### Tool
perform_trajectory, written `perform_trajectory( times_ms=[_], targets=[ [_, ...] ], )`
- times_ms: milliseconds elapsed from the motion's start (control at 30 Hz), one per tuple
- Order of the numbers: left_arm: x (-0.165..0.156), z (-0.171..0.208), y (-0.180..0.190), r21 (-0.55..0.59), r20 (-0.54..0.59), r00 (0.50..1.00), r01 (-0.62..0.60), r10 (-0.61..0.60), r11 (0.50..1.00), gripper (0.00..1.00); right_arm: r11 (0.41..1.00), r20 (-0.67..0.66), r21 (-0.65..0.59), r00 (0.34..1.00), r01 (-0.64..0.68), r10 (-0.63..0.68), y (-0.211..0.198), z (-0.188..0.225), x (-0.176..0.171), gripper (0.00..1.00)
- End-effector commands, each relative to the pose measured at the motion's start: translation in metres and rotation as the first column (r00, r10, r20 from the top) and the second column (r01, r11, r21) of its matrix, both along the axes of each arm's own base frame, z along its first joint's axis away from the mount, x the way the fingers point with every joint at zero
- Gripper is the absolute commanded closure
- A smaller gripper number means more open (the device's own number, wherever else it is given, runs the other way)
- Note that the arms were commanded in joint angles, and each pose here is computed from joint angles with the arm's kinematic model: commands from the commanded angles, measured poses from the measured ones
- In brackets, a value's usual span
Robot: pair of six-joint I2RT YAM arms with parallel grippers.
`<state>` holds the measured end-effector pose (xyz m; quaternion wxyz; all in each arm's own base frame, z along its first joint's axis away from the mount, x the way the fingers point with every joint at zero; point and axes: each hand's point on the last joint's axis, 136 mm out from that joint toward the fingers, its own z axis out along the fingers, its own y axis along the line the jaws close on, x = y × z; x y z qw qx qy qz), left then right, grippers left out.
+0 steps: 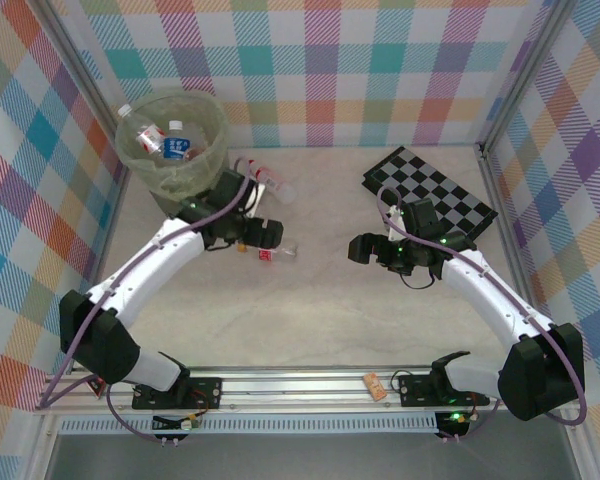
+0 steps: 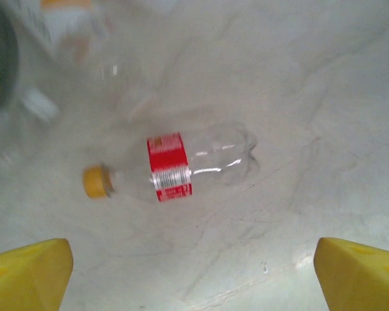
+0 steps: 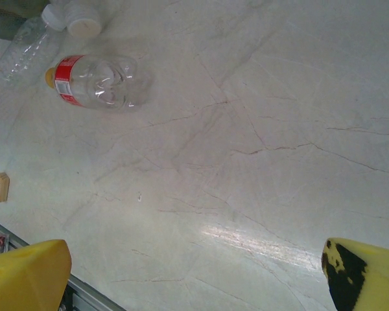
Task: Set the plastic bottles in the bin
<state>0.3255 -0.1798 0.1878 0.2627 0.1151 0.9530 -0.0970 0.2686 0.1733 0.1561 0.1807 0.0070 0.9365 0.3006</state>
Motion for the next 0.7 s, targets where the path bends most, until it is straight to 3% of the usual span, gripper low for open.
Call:
perform_trajectory(
  times_ms=[0, 133, 300, 467, 667],
  targets=[
    [0.01, -0.016, -0.005, -0.231, -0.015, 0.961, -0.272, 0.276, 0.934, 0.03, 1.0, 0.008, -0.017, 1.0, -0.012, 0.012, -0.001, 0.001, 0.002, 0.01],
    [0.024, -0.036, -0.009, -0.425, -0.042, 0.888, -0.431, 0.458, 0.796, 0.02, 1.0, 0.006, -0.006, 1.0, -0.022, 0.022, 0.003, 0.0, 0.005, 0.01],
    [0.033, -0.064, -0.013, -0.529, -0.132, 0.799, -0.557, 0.587, 0.64, 0.01, 1.0, 0.001, -0.015, 1.0, -0.025, 0.025, 0.002, -0.002, 0.004, 0.01],
    [0.04, -0.082, -0.023, -0.535, -0.172, 0.75, -0.616, 0.639, 0.579, 0.0, 0.999, -0.004, -0.027, 1.0, -0.028, 0.028, 0.0, -0.007, 0.003, 0.01],
    [0.044, -0.099, -0.028, -0.564, -0.18, 0.64, -0.689, 0.747, 0.455, 0.04, 0.999, -0.016, -0.014, 0.999, -0.029, 0.029, 0.003, -0.009, 0.004, 0.01]
  ],
)
